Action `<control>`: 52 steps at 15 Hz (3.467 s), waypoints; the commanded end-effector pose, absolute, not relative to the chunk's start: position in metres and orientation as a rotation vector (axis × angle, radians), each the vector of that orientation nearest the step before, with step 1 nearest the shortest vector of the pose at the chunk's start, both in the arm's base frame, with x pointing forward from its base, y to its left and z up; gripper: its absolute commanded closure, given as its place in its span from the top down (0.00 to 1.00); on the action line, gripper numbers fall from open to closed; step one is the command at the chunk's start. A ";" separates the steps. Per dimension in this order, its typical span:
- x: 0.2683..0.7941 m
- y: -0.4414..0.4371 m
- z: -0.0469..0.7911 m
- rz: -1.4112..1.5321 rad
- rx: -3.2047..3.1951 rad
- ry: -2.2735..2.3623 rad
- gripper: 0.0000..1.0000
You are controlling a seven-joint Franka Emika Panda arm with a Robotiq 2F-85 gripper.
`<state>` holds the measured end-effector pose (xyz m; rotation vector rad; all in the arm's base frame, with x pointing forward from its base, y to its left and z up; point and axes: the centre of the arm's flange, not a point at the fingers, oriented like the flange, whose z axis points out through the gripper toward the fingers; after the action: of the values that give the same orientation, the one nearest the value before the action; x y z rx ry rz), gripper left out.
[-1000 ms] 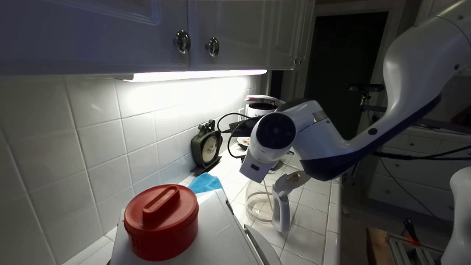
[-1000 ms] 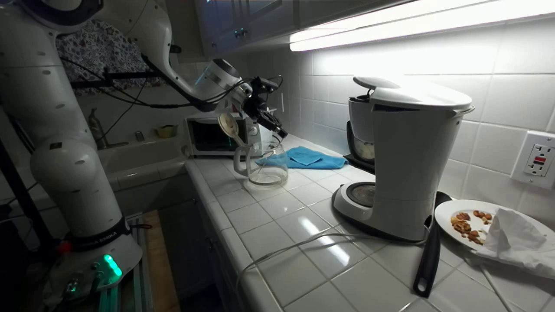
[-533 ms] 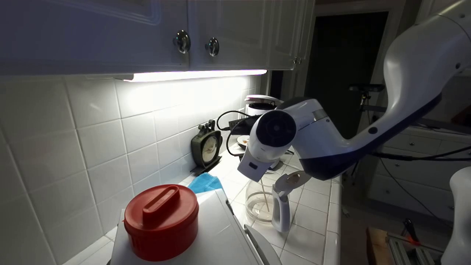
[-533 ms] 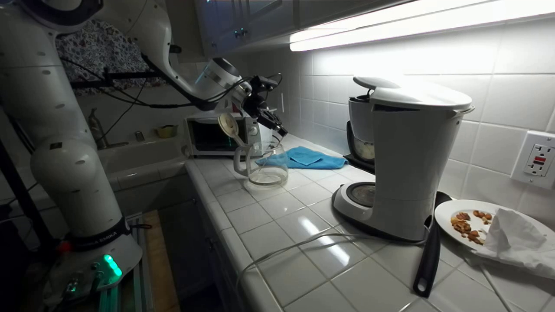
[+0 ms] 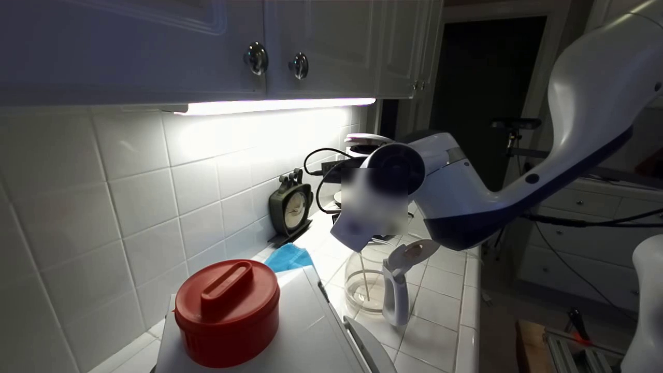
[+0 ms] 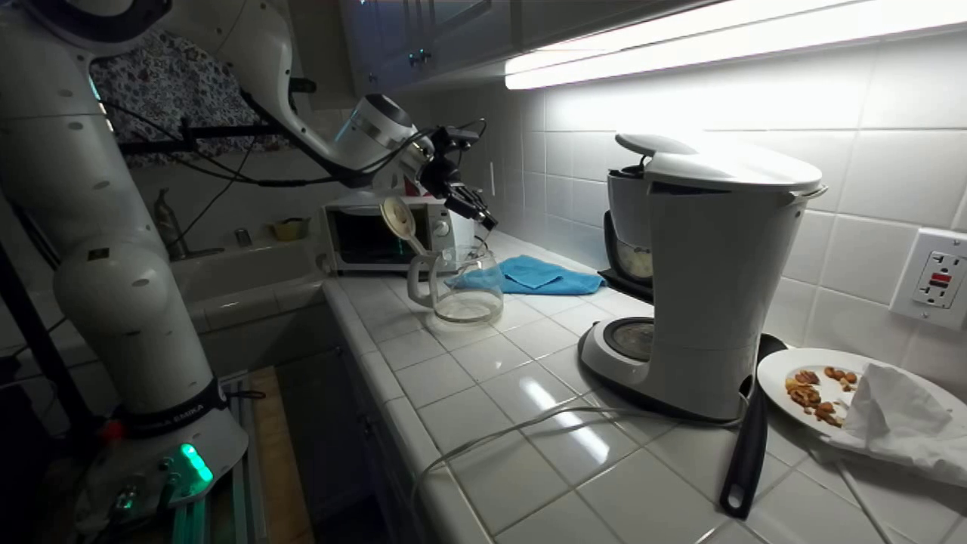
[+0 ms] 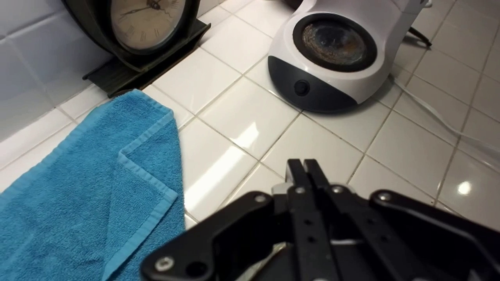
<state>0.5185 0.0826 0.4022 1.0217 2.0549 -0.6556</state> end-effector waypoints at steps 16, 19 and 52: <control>0.480 0.039 0.412 -0.743 0.966 2.138 0.04; 0.486 0.043 0.413 -0.716 1.002 2.117 0.04; 0.501 0.043 0.416 -0.683 1.073 2.110 0.04</control>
<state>0.4937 0.0405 0.4140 1.0475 2.1307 -0.7172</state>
